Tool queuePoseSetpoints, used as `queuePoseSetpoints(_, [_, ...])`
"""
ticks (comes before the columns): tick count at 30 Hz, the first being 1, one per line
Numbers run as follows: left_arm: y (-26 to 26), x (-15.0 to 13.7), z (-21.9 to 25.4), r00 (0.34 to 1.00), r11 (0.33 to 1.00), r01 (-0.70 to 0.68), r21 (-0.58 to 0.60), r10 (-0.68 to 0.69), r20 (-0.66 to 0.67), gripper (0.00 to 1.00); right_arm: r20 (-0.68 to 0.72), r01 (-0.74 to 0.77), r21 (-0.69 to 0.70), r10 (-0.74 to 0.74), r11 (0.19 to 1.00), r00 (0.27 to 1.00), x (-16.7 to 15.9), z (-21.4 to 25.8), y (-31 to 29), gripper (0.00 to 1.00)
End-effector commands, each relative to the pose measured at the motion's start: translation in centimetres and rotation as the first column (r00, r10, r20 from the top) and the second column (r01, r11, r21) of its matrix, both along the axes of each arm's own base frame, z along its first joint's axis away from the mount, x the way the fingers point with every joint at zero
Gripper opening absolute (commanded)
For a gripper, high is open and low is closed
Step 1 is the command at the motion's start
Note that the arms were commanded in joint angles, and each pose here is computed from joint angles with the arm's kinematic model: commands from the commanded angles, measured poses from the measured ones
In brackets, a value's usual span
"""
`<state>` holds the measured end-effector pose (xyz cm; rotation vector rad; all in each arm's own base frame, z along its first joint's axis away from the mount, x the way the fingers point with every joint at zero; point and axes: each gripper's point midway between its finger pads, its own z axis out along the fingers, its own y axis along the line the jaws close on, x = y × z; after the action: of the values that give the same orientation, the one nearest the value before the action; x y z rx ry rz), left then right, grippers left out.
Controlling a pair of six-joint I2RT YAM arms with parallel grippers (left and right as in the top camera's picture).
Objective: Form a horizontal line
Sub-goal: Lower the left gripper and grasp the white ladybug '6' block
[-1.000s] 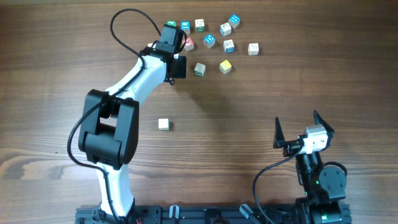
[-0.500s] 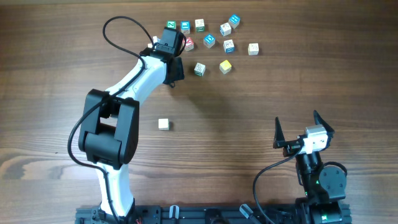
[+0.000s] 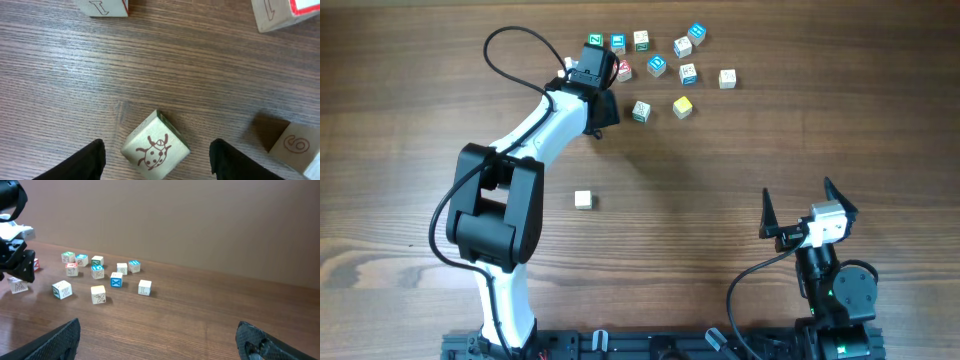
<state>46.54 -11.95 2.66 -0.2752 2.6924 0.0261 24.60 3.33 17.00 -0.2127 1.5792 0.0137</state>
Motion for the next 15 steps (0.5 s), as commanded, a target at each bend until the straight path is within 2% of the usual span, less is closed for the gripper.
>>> queuePoseSetpoints(1, [0.6,0.2,0.3,0.997,0.997,-0.076,-0.022,0.076,0.02,0.68,0.006,-0.008,-0.004,0.009,1.0,1.0,0.0,0.1,0.1,1.0])
queuePoseSetpoints(4, [0.6,0.2,0.2,0.995,0.994,-0.101,-0.035,0.102,0.02,0.59,0.006,-0.009,-0.004,0.009,1.0,1.0,0.0,0.1,0.1,1.0])
queuePoseSetpoints(9, [0.7,-0.2,-1.3,0.992,0.992,-0.125,-0.03,0.125,-0.013,0.59,0.006,-0.009,-0.004,0.009,1.0,1.0,0.0,0.1,0.1,1.0])
queuePoseSetpoints(13, [1.0,0.0,-1.3,0.992,0.992,-0.126,-0.029,0.126,-0.009,0.42,0.006,-0.009,-0.004,0.009,1.0,1.0,0.0,0.1,0.1,1.0])
queuePoseSetpoints(15, [1.1,0.1,-1.3,0.992,0.992,-0.125,-0.027,0.125,-0.009,0.4,0.006,-0.009,-0.004,0.009,1.0,1.0,0.0,0.1,0.1,1.0])
